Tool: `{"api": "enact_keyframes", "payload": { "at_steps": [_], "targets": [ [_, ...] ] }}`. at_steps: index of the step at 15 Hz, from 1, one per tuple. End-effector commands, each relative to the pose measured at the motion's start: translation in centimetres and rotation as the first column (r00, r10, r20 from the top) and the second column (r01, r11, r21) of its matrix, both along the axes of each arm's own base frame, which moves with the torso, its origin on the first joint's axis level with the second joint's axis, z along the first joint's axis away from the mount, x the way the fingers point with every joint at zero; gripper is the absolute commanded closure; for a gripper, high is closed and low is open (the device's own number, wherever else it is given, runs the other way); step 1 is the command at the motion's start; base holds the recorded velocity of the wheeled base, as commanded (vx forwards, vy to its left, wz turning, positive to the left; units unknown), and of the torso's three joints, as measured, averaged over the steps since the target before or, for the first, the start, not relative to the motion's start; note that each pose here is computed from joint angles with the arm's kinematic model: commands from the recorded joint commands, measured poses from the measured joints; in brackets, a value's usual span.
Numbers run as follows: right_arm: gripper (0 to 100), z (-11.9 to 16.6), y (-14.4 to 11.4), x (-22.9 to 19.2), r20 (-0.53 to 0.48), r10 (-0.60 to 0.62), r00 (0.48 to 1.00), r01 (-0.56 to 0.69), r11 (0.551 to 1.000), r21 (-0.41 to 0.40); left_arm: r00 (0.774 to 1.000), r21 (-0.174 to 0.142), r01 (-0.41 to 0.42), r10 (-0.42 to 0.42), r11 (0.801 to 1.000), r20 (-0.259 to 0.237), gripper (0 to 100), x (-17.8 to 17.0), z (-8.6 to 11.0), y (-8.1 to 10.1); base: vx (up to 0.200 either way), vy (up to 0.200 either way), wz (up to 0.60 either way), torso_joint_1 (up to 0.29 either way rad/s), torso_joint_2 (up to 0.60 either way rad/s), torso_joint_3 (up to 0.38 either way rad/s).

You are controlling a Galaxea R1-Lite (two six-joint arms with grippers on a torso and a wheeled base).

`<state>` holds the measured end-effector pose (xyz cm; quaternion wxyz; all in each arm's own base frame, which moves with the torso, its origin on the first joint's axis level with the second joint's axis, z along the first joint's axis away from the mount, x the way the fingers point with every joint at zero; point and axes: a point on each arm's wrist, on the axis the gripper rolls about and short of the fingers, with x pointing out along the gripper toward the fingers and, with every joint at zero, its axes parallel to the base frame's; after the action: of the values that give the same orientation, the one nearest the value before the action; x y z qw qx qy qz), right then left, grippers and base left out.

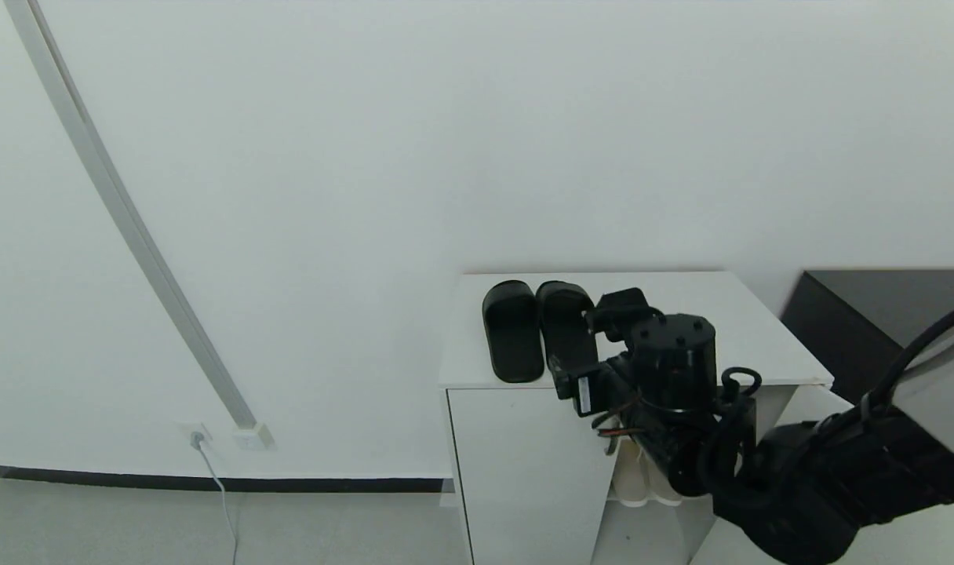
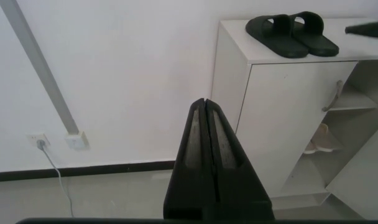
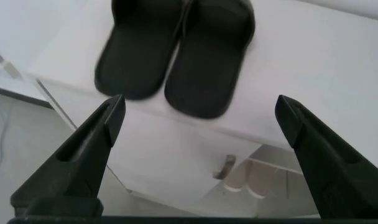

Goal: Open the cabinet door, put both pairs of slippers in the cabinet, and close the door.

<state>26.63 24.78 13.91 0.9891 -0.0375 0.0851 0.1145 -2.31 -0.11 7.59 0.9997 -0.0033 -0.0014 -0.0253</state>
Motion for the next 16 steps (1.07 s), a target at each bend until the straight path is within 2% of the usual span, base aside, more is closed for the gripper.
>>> {"api": "enact_keyframes", "payload": {
  "at_steps": [1,3,5,10,16],
  "targets": [
    [0,5.0,0.8,0.6,0.003,-0.011,1.000,0.011,0.992,0.127,1.000,-0.001,0.000,0.000,1.000,-0.001,100,0.0,0.0,0.0,0.000,0.000,0.00,0.000,0.00,0.000],
    [0,4.9,1.8,-0.2,-0.067,0.008,0.998,0.002,0.990,0.144,1.000,0.000,0.000,0.000,1.000,-0.001,100,0.0,0.0,0.0,0.000,0.000,0.00,0.000,0.00,0.000],
    [0,4.5,2.6,-1.0,-0.091,0.032,0.995,-0.019,0.989,0.144,1.000,-0.001,0.000,0.000,1.000,-0.001,100,0.0,0.0,0.0,0.000,0.000,0.00,0.000,0.00,0.000],
    [0,1.0,2.9,-0.7,-0.156,-0.002,0.988,0.013,0.997,0.070,1.000,-0.003,0.000,0.000,1.000,-0.002,100,0.0,0.0,0.0,0.000,0.000,0.00,0.000,0.00,0.000],
    [0,-3.2,3.9,1.2,-0.167,-0.074,0.983,0.083,0.995,0.049,1.000,-0.003,0.000,0.000,1.000,-0.002,100,0.0,0.0,0.0,0.200,0.000,0.00,0.001,0.00,0.002]
  ]
}}
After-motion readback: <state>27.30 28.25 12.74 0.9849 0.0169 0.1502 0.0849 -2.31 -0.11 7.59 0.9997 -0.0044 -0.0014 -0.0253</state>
